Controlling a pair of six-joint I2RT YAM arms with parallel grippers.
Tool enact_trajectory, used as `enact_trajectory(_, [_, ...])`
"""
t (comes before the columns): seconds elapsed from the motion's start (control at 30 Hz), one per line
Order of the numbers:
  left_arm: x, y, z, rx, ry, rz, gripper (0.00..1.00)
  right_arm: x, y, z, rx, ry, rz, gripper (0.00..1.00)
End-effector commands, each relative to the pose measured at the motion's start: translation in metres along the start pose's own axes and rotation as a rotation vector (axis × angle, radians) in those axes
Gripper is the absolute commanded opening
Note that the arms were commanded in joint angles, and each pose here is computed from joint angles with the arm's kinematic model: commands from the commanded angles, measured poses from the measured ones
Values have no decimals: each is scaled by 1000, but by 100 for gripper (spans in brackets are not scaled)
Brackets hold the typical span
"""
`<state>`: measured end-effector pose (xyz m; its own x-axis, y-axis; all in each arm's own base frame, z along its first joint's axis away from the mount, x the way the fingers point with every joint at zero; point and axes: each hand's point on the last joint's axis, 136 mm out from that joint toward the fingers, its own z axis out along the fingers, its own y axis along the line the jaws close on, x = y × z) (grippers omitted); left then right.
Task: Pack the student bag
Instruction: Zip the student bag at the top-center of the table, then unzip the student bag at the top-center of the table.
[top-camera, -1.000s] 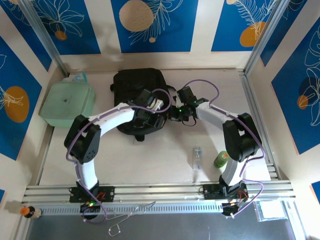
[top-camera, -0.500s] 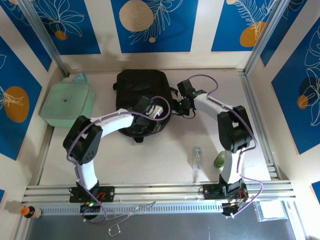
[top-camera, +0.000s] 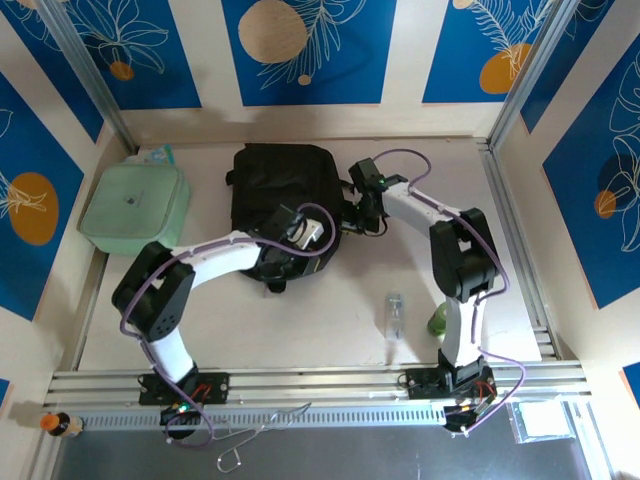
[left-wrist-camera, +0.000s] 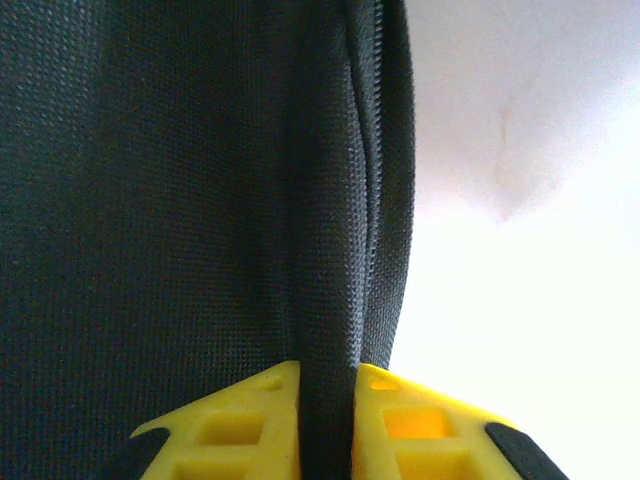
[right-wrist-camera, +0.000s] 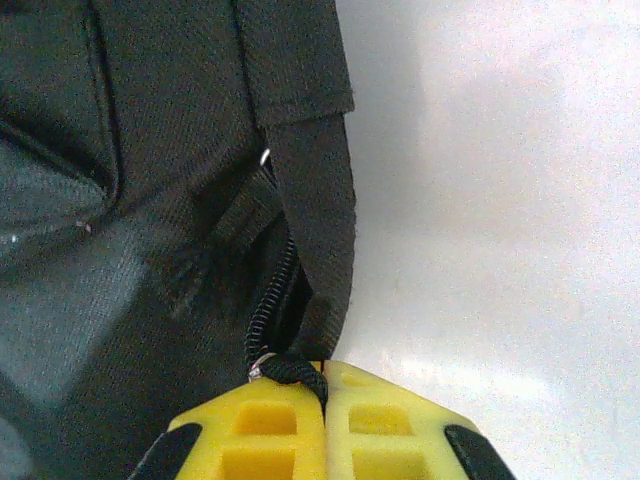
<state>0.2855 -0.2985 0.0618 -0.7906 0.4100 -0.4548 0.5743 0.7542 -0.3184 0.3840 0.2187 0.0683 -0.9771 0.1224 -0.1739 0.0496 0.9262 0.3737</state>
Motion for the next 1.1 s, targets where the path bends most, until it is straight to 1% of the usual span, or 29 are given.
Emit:
enact_trajectory(0.0, [75,-27,-3,71,231,-60,17,4,9,-33,-76,-82,-38,0])
enact_trajectory(0.1, [91,-39,-3,85,241,-63,18,23,-1,-42,-78,-78,-23,0])
enact_trajectory(0.23, [104,-54,-6,102,243,-59,19,32,-17,-42,-32,-77,3,4])
enact_trajectory(0.33, [102,-61,-12,114,230,-48,20,31,-22,-41,-11,-101,29,7])
enact_trajectory(0.4, [96,-63,-19,108,206,-45,21,27,-24,-44,-3,-125,50,12])
enact_trajectory(0.47, [85,-63,-30,91,170,-35,27,22,-22,-50,-14,-156,59,22])
enact_trajectory(0.53, [70,-65,-45,70,115,-28,33,17,-17,-58,-37,-193,57,36])
enact_trajectory(0.57, [63,-64,-52,58,87,-29,37,15,-15,-61,-49,-209,51,40])
enact_trajectory(0.6, [56,-63,-60,41,55,-30,46,13,-13,-66,-61,-228,45,45])
enact_trajectory(0.63, [48,-60,-68,20,21,-39,51,11,-11,-72,-73,-246,40,49])
enact_trajectory(0.7, [37,-53,-82,-8,-30,-60,56,7,-9,-82,-101,-280,36,56])
enact_trajectory(0.77, [26,-43,-95,-42,-77,-90,65,2,-8,-89,-136,-303,41,61])
enact_trajectory(0.83, [13,-29,-108,-84,-127,-129,71,-4,-8,-95,-170,-320,55,65])
enact_trajectory(0.93, [-7,-8,-124,-111,-194,-200,78,-11,-4,-100,-217,-334,64,69])
enact_trajectory(1.07, [-41,12,-134,-94,-266,-279,80,-21,-2,-95,-256,-313,70,72])
